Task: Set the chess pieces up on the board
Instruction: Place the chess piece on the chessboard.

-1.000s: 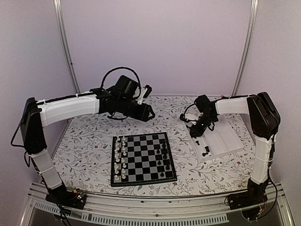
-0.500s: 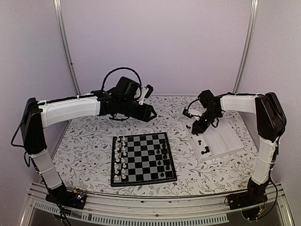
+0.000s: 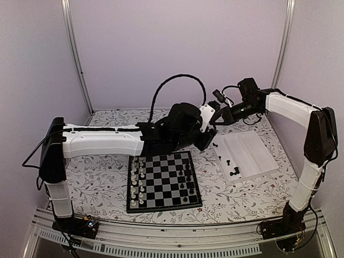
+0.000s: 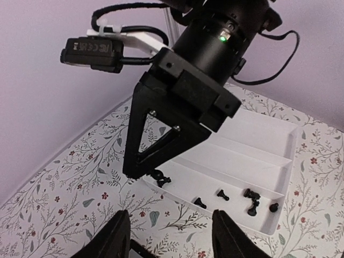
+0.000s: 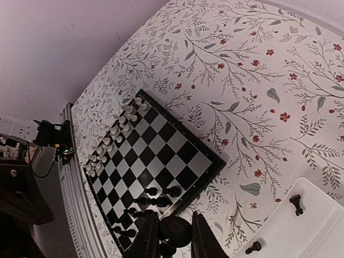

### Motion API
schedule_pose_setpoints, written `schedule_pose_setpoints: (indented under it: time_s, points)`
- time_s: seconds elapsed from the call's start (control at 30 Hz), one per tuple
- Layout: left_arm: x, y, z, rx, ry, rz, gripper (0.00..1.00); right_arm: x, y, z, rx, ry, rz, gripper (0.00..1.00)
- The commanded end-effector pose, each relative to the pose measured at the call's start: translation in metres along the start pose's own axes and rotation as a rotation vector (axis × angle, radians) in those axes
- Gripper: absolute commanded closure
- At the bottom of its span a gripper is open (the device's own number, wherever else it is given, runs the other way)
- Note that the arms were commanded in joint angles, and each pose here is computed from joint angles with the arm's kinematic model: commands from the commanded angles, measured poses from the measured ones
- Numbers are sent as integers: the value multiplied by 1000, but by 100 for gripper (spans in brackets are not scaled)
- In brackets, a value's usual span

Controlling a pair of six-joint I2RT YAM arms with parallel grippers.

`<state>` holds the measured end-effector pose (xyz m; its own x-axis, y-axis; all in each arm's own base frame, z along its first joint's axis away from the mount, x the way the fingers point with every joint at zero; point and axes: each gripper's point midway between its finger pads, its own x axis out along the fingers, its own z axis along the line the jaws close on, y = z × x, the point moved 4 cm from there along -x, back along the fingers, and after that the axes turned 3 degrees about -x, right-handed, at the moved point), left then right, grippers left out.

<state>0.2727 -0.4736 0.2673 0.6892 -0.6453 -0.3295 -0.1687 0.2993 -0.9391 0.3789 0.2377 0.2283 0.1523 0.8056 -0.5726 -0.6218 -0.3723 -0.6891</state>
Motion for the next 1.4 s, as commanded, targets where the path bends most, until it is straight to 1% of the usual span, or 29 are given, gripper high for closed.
schedule_pose_setpoints:
  time_s: [0.0,0.13,0.3,0.47,0.6,0.7,0.77,0.93,1.03,1.1,1.17,1.2,1.27,1.3,1.37]
  points:
    - [22,1,8,11,-145,-28,46,-10,-19,32,53,-190,-75,96]
    - [31,2,10,-75,-192,-40,44,-13,-24,40,54,-226,-97,96]
    - [39,1,11,-137,-194,-57,42,-16,-23,46,47,-248,-108,96]
    - [47,3,17,-184,-202,-45,43,-17,-22,50,42,-257,-115,95]
    - [52,5,23,-219,-191,-33,48,-18,-21,51,36,-266,-118,95]
    - [55,5,26,-237,-184,-30,52,-17,-20,52,36,-269,-118,95]
    - [56,6,27,-242,-176,-27,58,-17,-19,53,35,-271,-118,95]
    - [59,7,30,-261,-158,-22,74,-19,-19,55,56,-276,-120,95]
    - [58,5,30,-259,-141,-23,86,-20,-20,56,57,-278,-122,94]
    - [57,3,30,-250,-126,-25,91,-20,-20,56,57,-277,-123,90]
    - [53,7,30,-225,-110,12,95,-22,-22,55,54,-271,-125,80]
    - [50,6,31,-219,-95,16,96,-24,-23,56,51,-267,-126,76]
    - [43,8,31,-202,-53,40,97,-35,-29,56,-11,-249,-140,66]
    - [38,8,30,-194,-26,51,97,-42,-34,56,-37,-240,-148,63]
    - [27,10,29,-177,35,78,97,-58,-43,56,-125,-216,-174,59]
